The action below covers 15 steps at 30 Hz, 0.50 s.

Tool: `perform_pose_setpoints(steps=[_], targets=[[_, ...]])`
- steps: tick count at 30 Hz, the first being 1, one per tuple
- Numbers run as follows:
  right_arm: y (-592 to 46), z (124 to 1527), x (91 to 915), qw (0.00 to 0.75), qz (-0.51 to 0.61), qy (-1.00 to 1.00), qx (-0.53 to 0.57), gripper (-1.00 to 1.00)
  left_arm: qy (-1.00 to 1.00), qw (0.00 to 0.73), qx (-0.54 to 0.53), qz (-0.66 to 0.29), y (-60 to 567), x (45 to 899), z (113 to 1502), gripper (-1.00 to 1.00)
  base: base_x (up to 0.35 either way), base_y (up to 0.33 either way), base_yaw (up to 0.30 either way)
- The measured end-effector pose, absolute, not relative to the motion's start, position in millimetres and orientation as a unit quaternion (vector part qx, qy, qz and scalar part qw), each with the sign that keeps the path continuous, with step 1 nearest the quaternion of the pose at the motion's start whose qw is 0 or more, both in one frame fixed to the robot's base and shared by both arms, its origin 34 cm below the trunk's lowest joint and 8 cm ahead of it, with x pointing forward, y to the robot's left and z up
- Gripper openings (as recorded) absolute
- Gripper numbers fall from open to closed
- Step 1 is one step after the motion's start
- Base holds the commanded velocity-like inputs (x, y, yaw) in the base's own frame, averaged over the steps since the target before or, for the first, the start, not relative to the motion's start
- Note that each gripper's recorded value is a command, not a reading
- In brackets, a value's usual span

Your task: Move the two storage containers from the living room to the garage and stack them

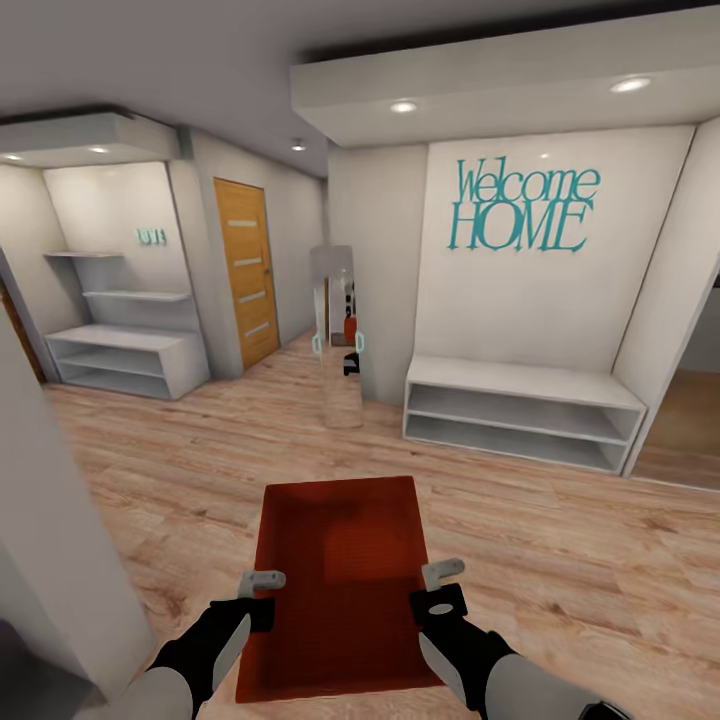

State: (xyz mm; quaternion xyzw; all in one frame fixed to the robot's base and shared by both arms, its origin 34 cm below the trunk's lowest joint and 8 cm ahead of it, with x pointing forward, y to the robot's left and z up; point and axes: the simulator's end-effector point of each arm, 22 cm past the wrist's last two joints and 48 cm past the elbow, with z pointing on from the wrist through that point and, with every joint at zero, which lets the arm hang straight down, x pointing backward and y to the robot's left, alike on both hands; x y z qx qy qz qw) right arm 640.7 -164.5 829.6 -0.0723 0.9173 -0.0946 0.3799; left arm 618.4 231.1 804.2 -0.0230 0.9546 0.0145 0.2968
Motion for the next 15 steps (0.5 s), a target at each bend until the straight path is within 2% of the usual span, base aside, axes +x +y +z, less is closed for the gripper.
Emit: perform_pose_setpoints(steps=[15], targets=[[-164.5,829.7,640.8,0.380,-0.095,0.917,-0.072,-1.00,0.955,0.297,-0.023,0.014,231.1,618.4,804.2,-1.00,0.322,0.000,0.000]])
